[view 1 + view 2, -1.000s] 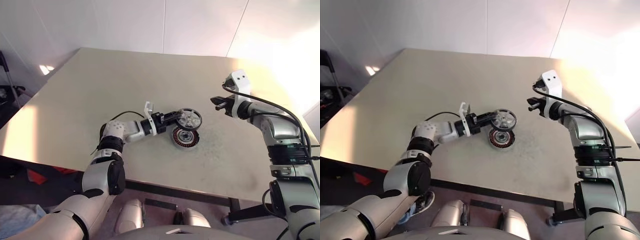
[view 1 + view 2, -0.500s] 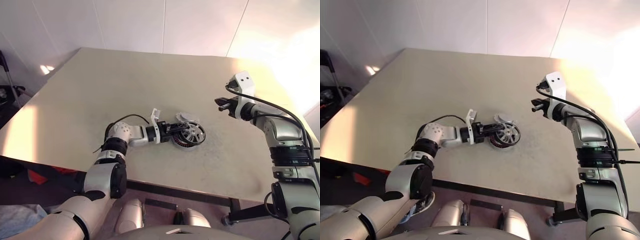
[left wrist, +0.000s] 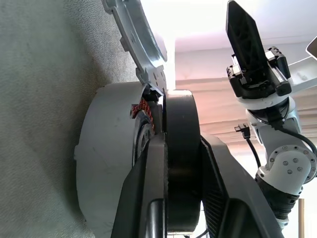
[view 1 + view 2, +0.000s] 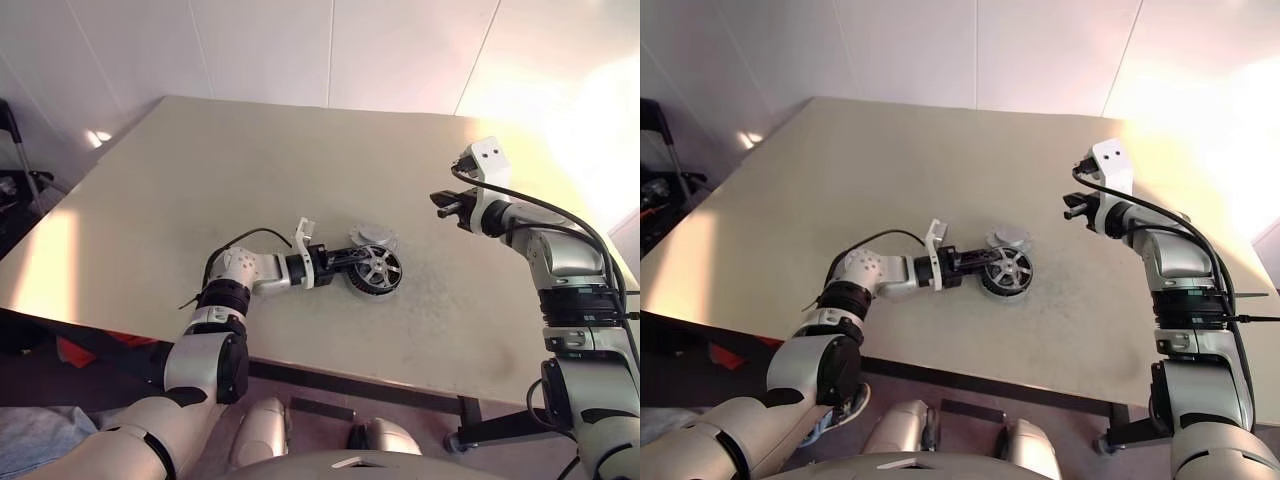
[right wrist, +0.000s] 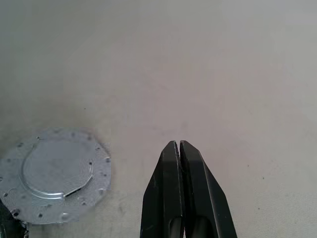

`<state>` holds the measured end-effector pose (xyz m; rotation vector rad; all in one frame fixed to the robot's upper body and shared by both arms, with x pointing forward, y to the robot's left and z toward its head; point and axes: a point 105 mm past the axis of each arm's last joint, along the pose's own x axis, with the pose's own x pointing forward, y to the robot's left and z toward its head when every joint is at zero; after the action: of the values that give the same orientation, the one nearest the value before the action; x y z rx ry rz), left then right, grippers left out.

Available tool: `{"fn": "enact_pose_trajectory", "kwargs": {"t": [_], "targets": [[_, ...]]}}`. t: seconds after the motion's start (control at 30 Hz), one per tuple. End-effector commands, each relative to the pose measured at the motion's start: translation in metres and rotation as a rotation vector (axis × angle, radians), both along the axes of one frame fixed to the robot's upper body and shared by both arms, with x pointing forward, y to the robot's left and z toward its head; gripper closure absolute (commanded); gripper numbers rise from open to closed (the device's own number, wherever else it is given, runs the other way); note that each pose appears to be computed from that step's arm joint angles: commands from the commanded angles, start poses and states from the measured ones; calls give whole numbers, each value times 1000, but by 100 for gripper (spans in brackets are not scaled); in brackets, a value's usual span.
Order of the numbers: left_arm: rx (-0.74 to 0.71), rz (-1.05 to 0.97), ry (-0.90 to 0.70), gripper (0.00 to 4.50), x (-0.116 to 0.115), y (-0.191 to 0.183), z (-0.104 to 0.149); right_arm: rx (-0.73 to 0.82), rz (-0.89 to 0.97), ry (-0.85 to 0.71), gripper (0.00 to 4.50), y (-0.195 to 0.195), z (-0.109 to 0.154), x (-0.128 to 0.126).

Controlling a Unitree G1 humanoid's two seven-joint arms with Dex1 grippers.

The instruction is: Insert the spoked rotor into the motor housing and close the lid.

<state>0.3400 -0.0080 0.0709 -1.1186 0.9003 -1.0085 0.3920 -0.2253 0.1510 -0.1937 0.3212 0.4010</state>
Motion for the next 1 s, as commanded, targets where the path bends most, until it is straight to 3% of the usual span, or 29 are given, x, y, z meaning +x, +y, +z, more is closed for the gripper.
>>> {"fn": "enact_pose_trajectory", "kwargs": {"t": [0.03, 0.27, 0.6, 0.77, 1.0], "targets": [[-5, 15, -29, 243, 4, 1, 6, -3, 20, -64, 450, 4, 18, 3], [-53, 90, -141, 243, 23, 30, 38, -4, 113, -59, 450, 17, 15, -7], [-30, 228, -296, 243, 39, 78, 71, 29, 524, -30, 450, 77, 5, -68], [47, 286, -381, 243, 40, 92, 68, 49, 603, 25, 450, 94, -10, -91], [85, 317, -388, 243, 31, 97, 56, 67, 511, 132, 450, 90, -52, -82]]}}
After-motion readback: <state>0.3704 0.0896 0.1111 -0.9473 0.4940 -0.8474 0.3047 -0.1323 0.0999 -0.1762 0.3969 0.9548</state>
